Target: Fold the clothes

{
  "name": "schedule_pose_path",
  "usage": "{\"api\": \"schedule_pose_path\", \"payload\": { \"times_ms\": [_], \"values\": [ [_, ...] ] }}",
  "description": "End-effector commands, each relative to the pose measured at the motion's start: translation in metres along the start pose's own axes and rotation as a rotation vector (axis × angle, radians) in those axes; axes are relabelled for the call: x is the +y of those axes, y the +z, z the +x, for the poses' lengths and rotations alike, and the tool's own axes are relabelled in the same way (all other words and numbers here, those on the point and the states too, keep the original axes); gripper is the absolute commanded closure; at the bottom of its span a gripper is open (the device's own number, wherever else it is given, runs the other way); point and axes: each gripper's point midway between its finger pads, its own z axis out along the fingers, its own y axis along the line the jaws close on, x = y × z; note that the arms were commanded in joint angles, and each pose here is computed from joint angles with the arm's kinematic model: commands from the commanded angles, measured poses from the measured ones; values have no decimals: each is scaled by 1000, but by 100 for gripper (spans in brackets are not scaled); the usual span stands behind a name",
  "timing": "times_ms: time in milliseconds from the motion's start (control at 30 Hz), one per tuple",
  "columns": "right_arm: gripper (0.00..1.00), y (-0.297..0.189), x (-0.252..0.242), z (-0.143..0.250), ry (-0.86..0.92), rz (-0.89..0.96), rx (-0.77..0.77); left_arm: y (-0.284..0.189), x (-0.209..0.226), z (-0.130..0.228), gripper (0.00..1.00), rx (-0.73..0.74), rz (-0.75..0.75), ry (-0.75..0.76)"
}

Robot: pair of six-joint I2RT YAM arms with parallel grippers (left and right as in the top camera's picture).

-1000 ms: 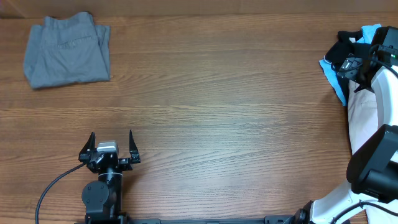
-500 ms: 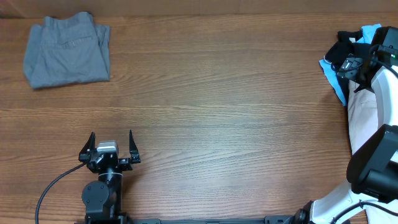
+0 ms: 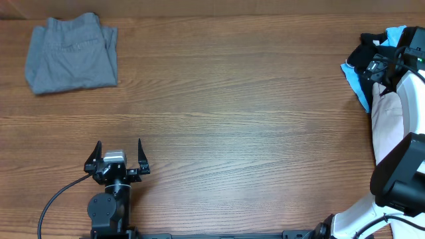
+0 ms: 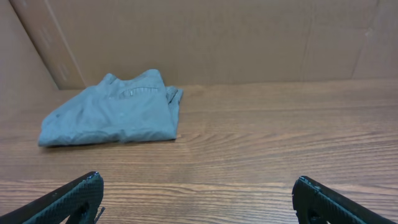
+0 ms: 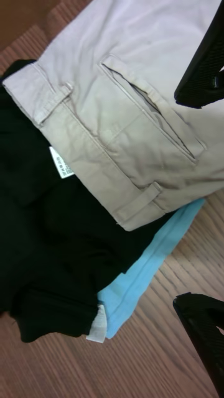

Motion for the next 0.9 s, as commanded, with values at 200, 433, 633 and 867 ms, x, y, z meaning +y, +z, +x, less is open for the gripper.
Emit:
{"api": "schedule_pose_path", "payload": {
  "times_ms": [200, 433, 633, 867],
  "values": [
    [0, -7, -4, -12, -28, 18, -47, 0, 0, -1, 0, -10, -3, -13],
    [0, -4, -12, -16, -23, 58, -65, 0, 0, -1, 0, -10, -3, -13],
    [0, 18, -11, -2, -98, 82, -4, 0, 0, -1, 0, -10, -3, -13],
    [0, 46, -16, 22, -126, 147, 85, 0, 0, -1, 0, -10, -3, -13]
  ]
}}
